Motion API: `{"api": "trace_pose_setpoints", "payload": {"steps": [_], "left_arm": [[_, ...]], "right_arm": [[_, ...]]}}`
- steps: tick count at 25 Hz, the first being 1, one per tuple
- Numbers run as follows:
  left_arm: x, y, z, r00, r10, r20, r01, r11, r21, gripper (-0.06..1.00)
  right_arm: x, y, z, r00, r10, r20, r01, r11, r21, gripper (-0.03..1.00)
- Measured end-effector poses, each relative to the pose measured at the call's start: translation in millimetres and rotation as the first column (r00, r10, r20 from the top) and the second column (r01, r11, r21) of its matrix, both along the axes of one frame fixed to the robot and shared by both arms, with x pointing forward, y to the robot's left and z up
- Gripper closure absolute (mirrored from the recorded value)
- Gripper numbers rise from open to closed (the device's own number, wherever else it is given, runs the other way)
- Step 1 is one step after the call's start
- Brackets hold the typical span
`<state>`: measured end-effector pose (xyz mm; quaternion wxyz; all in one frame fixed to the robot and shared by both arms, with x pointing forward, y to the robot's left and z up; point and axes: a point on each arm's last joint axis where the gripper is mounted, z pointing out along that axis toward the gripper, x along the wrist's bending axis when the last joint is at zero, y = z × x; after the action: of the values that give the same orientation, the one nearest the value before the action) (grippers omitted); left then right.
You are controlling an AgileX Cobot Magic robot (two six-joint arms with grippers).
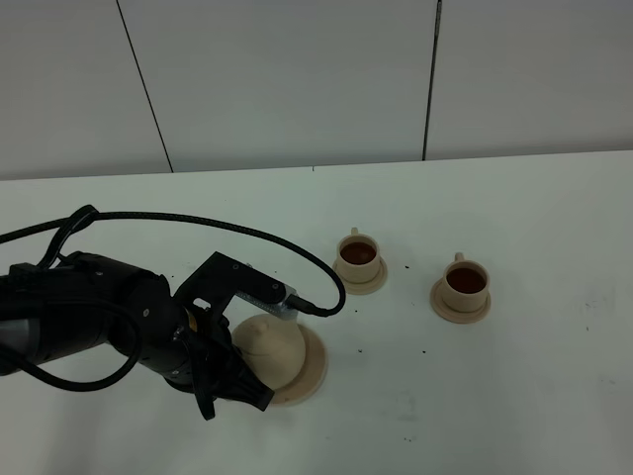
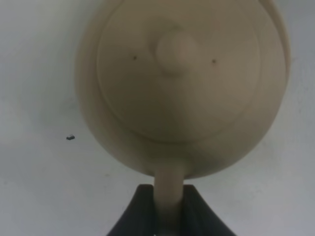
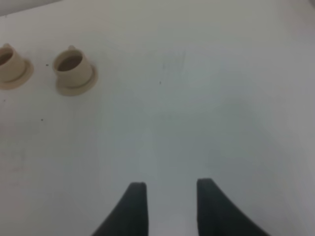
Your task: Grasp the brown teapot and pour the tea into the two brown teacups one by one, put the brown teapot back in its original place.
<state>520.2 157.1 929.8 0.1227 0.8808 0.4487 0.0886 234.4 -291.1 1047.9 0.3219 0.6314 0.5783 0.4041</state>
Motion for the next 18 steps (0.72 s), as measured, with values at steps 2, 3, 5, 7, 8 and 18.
{"api": "trace_pose_setpoints", "payload": {"steps": [2, 3, 5, 7, 8, 18], "left_arm": [[0.2, -0.1, 0.1, 1.000, 0.000, 0.002, 0.000, 1.000, -0.001, 0.78], [0.2, -0.1, 0.1, 1.000, 0.000, 0.002, 0.000, 1.000, -0.001, 0.78], [0.2, -0.1, 0.1, 1.000, 0.000, 0.003, 0.000, 1.000, -0.001, 0.78], [0.2, -0.1, 0.1, 1.000, 0.000, 0.003, 0.000, 1.000, -0.001, 0.78], [0.2, -0.1, 0.1, 1.000, 0.000, 0.003, 0.000, 1.000, -0.001, 0.78], [0.8, -0.4, 0.3, 1.000, 0.004, 0.009, -0.004, 1.000, -0.006, 0.52]], "right_arm": [[0.0, 0.0, 0.0, 1.000, 0.000, 0.000, 0.000, 1.000, 0.000, 0.73], [0.0, 0.0, 0.0, 1.000, 0.000, 0.000, 0.000, 1.000, 0.000, 0.73], [0.0, 0.0, 0.0, 1.000, 0.000, 0.000, 0.000, 1.000, 0.000, 0.73], [0.0, 0.0, 0.0, 1.000, 0.000, 0.000, 0.000, 1.000, 0.000, 0.73], [0.0, 0.0, 0.0, 1.000, 0.000, 0.000, 0.000, 1.000, 0.000, 0.73], [0.0, 0.0, 0.0, 1.000, 0.000, 0.000, 0.000, 1.000, 0.000, 0.73]]}}
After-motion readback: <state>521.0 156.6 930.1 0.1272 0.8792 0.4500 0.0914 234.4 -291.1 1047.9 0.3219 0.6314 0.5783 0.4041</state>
